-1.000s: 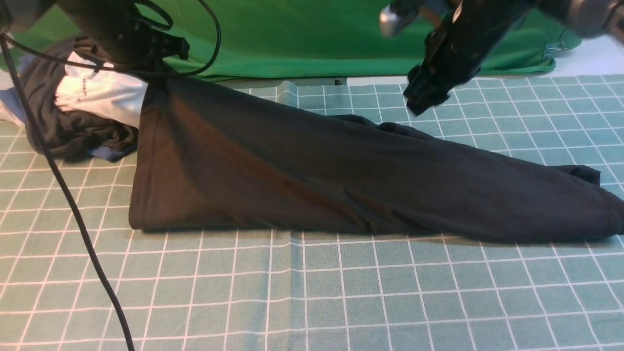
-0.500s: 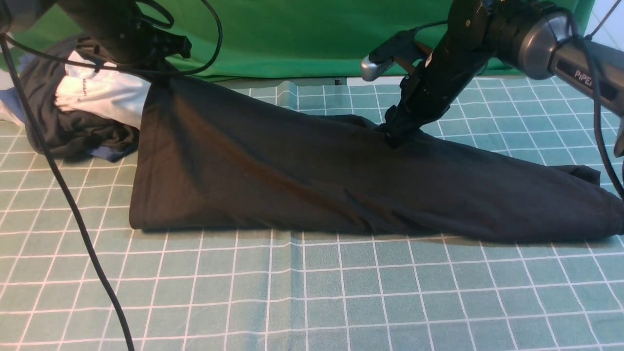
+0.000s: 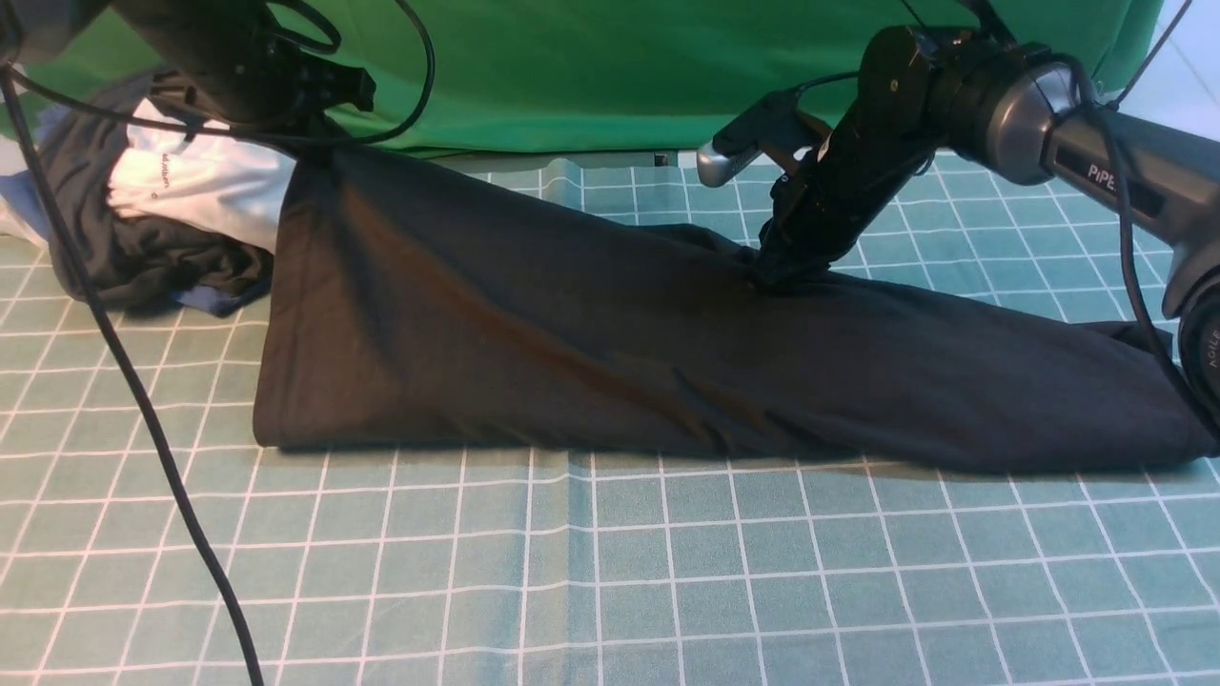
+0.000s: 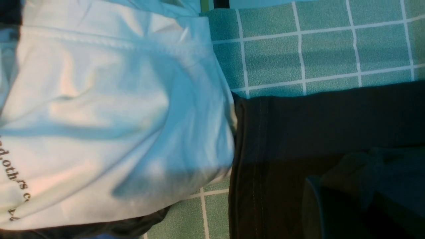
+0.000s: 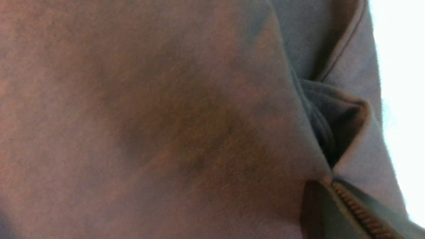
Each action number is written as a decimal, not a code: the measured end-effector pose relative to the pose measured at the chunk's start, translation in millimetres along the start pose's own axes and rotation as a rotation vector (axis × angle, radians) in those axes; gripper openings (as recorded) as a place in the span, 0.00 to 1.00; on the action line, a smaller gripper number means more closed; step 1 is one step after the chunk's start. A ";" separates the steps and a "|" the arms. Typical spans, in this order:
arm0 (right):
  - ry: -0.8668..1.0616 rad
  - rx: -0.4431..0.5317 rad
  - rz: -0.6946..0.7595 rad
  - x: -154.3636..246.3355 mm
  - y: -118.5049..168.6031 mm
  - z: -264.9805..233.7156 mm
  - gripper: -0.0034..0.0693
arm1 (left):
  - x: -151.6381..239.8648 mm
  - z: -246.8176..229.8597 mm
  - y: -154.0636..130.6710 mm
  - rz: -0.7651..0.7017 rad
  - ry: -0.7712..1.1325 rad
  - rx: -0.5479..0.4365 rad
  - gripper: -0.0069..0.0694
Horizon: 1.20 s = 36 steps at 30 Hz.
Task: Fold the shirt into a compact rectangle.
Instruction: 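Pull the folded dark garment lengthwise by its ends to straighten it flat on the table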
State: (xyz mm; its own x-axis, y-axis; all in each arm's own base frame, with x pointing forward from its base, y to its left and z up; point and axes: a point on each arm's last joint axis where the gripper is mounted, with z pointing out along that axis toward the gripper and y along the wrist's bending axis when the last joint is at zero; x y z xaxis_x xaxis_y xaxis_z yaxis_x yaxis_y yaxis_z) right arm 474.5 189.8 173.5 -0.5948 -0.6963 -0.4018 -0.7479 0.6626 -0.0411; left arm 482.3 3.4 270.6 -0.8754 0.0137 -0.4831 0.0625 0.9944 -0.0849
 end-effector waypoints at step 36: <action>-0.066 0.288 0.026 -23.8 -22.5 -74.7 0.34 | -12.8 29.3 15.5 -0.075 -0.093 -0.126 0.74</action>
State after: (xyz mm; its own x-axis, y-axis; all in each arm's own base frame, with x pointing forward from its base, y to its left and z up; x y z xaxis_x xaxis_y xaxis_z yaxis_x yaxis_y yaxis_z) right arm 483.5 170.8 252.3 -0.5854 -0.6645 -0.4645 -0.6122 0.7379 -0.2842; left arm 508.5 15.6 250.0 -0.8267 -0.0654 -0.5588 -0.0674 0.9976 -0.0170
